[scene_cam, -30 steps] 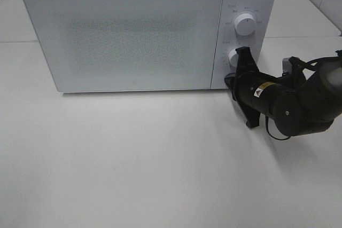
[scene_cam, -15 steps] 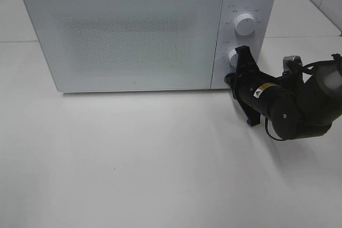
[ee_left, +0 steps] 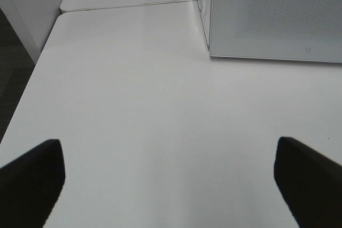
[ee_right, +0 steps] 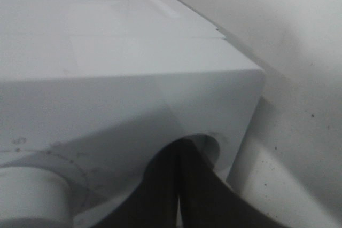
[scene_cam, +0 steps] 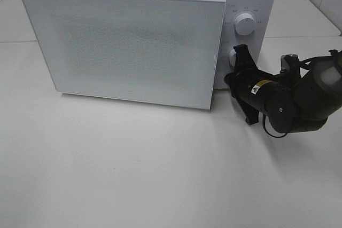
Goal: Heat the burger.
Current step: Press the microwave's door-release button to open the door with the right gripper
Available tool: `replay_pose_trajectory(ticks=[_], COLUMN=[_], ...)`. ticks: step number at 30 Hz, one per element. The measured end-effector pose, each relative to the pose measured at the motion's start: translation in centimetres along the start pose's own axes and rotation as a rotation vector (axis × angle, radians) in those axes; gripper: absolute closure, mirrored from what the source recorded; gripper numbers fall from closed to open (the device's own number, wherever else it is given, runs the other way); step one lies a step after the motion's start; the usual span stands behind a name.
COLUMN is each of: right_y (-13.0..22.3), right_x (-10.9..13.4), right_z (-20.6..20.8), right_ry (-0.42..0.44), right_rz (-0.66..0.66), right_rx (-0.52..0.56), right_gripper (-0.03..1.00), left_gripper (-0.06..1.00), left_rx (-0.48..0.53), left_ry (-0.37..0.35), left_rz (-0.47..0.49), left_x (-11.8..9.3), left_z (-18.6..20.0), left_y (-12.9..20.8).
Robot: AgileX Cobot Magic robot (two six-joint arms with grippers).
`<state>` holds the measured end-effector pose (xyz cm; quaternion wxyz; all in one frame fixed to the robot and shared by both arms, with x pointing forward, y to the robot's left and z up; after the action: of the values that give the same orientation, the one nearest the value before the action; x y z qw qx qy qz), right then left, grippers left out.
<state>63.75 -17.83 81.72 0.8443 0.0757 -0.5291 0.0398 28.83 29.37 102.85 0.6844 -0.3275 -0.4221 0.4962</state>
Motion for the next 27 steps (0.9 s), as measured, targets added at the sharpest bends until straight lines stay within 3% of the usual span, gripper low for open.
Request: replay_pose_trajectory(ticks=[27], right_y=[1.0], right_x=[-0.1], right_z=[1.4], right_ry=[0.008], right_rz=[-0.043], right_rx=[-0.014], right_gripper=[0.94], left_gripper=[-0.04], left_rx=[0.0], left_ry=[0.0], left_rz=[0.0], left_x=[0.0], left_z=[0.0], left_y=[0.0])
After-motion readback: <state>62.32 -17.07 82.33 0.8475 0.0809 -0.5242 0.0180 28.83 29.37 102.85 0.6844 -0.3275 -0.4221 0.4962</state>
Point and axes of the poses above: a point on each arm's last joint axis where the gripper is mounted, z pointing back along that axis away from the gripper, x along the wrist's bending axis when the last joint is at zero, y = z × x, the point moved 6 cm from there along -z, pointing out along that axis toward the gripper, and after that the axes turned 12 degrees about -z, right-handed, at the moved point
